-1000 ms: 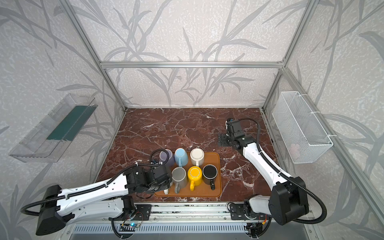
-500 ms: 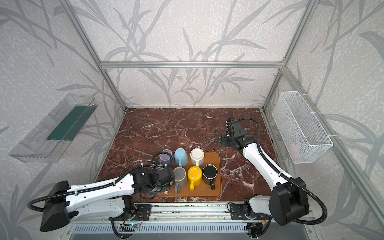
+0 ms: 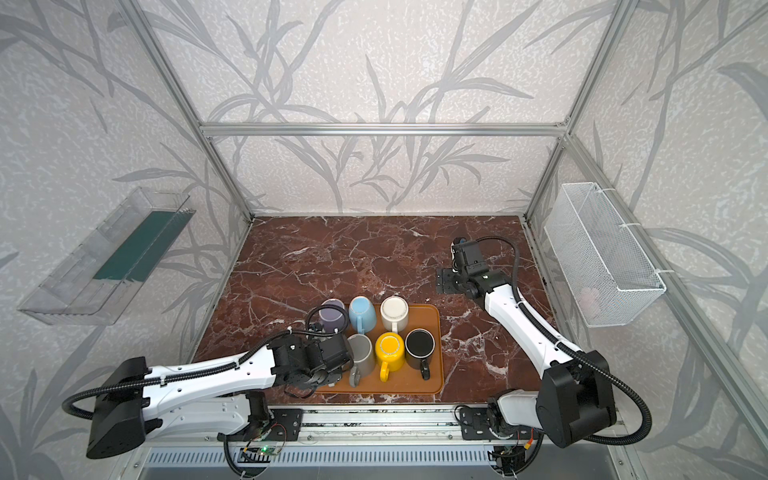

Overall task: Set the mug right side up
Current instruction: 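Lower the left gripper and grasp the white octagonal mug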

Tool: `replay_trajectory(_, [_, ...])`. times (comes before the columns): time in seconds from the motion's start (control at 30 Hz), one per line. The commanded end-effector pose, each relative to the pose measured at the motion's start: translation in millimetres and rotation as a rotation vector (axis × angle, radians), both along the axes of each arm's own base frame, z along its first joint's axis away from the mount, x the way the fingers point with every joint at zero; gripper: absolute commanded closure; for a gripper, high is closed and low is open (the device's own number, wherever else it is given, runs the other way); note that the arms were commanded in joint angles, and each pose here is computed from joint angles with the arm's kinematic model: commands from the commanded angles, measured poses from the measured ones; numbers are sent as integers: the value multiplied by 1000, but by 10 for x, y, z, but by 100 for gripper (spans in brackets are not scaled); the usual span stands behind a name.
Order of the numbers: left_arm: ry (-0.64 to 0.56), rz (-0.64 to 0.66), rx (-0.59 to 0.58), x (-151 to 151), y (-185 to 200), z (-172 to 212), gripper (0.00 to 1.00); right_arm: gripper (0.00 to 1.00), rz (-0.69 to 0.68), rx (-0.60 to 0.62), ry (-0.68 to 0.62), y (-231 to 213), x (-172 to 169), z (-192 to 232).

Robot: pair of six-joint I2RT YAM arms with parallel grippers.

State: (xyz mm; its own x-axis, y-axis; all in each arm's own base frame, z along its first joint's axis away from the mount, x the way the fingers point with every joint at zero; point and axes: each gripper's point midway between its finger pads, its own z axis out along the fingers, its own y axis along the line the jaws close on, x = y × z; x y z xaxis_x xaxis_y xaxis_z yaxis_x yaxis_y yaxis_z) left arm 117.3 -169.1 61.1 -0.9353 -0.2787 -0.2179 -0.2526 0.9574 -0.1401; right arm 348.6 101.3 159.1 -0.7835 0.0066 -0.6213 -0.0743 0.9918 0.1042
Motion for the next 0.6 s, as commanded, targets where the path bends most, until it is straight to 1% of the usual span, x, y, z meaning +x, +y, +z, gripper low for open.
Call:
replay_trajectory(0.0, [-11,35,42,-2,120,-49,70,12,7,-16,0,-7,-5,-8])
replay_trajectory(0.17, [-7,36,39,-11,122,-63,72,12,6,-19,0,-13,-6,-12])
replay_trajectory(0.3, [-10,36,44,-9,137,-68,76,12,3,-16,-7,-14,-6,11])
replay_trajectory(0.47, [-15,38,49,-2,149,-65,78,12,7,-13,-14,-7,4,36])
replay_trajectory(0.57, [-16,38,50,-3,154,-55,82,12,8,-14,-14,-7,4,37])
